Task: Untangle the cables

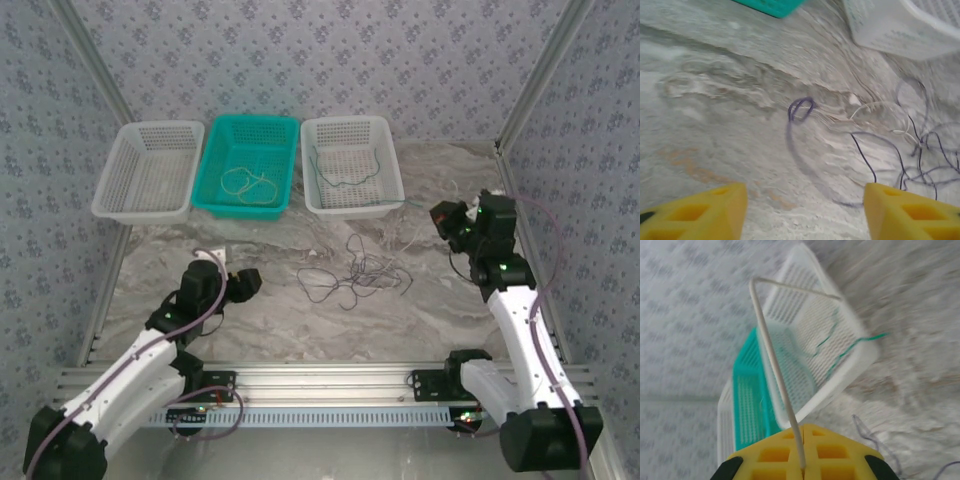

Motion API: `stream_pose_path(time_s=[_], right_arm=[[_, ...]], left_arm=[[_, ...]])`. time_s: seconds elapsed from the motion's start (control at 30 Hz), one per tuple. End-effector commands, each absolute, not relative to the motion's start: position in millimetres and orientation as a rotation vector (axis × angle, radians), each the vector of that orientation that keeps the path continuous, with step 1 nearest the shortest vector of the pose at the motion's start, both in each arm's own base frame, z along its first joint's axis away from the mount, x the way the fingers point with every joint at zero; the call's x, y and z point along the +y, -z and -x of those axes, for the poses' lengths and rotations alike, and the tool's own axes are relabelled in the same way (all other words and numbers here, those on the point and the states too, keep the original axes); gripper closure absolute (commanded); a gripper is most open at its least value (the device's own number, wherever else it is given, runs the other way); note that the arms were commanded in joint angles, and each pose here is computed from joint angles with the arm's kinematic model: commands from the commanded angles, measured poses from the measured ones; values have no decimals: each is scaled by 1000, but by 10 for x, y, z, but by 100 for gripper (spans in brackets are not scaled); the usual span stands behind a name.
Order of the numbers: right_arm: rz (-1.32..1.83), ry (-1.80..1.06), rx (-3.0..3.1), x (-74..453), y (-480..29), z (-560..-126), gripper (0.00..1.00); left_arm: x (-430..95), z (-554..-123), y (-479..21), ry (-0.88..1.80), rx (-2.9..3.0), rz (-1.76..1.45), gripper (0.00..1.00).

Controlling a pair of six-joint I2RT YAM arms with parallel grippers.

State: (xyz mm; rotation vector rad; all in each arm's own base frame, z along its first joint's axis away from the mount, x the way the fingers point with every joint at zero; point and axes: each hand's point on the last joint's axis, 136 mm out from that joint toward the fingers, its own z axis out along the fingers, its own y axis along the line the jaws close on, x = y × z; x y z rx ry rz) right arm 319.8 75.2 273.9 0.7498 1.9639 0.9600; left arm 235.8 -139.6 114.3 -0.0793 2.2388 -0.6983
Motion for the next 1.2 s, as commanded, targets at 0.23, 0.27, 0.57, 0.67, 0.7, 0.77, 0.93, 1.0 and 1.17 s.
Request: stream_pose_path(time_s=[0.23,0.27,0.57,0.67,0.7,0.77,0.93,1.0,1.17], right_arm=[[-300,-999,1973,1620,-3383,-3098,100],[-279,-1001,1971,1669,-3413,-3082,100],[-241,-1005,1988,1815,-3409,-3003,100],[-238,-1010,1996,1824,-3388,-2979,100],[-238,-1008,1997,1820,-3387,-2967,100],[-245,-1000,2001,1800,-3379,-2955,100],[-271,-948,2016,1707,-3312,-2955,100],[-304,-930,2021,1641,-3278,-2963,100],[-408,-937,2010,1445,-3211,-2993,100]], left_arm=[[-2835,-2027,-2109,961,1921,-687,23],[-2949,-2014,-2105,973,1916,-720,23],[-4135,-1997,-1666,1050,1910,-960,19],[-4273,-2222,-1422,1000,1943,-859,19],[-4295,-2285,-1340,983,1948,-830,22],[-4307,-2377,-1232,960,1952,-779,33],[-4411,-2361,-1098,1004,1971,-794,70],[-4402,-2364,-1043,1012,1987,-784,82],[-4252,-2428,-936,1002,2026,-715,100]])
